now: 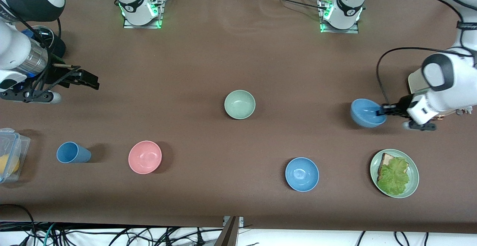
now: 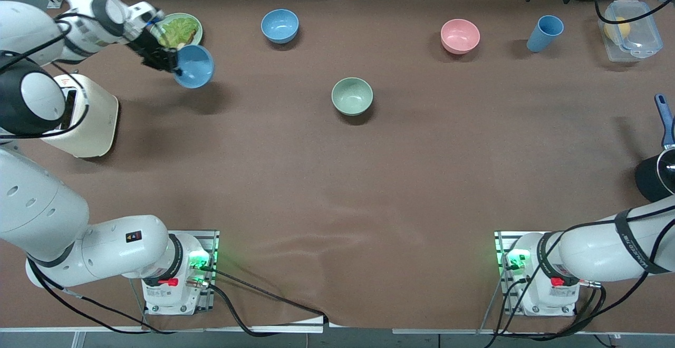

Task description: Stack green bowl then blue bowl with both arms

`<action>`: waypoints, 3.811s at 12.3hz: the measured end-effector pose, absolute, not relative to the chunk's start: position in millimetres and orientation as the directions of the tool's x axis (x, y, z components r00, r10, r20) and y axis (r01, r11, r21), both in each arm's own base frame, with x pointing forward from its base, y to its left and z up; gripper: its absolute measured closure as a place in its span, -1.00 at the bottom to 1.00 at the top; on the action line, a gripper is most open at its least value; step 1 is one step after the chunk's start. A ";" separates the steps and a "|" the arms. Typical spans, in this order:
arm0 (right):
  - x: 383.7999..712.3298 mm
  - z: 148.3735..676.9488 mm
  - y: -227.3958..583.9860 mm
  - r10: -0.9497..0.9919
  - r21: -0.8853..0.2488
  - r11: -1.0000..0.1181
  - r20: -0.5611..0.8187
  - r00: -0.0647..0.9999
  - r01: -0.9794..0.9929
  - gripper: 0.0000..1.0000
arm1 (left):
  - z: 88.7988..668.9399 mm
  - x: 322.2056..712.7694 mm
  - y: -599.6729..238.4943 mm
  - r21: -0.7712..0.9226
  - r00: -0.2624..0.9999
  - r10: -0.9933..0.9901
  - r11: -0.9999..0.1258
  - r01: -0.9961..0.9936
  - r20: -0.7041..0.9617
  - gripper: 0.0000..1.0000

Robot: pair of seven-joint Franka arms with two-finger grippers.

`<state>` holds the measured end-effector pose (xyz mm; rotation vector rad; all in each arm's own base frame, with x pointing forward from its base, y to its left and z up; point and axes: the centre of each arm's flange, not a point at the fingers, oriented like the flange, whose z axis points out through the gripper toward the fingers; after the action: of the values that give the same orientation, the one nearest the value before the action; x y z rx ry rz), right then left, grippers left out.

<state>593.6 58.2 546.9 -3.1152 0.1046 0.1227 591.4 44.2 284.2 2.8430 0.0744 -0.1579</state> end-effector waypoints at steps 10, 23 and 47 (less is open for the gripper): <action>593.7 547.0 59.0 -0.066 -0.022 -0.997 -0.079 0.995 -0.068 -1.00 | 264.4 586.2 -310.5 0.219 0.924 0.245 -0.924 0.314 -0.293 0.88; 594.5 545.1 58.2 -0.067 -0.022 -0.997 -0.082 0.994 -0.069 -1.00 | 233.5 537.8 -398.1 0.188 0.887 0.252 -0.920 0.343 -0.387 0.88; 595.8 541.5 58.3 -0.068 -0.021 -0.997 -0.088 0.994 -0.070 -1.00 | 549.3 630.5 -17.2 0.130 0.992 0.127 -0.983 0.128 -0.010 -1.00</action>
<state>595.8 58.3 541.5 -3.1132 0.1071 0.1367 630.5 -17.2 549.3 3.0047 0.1931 -0.0021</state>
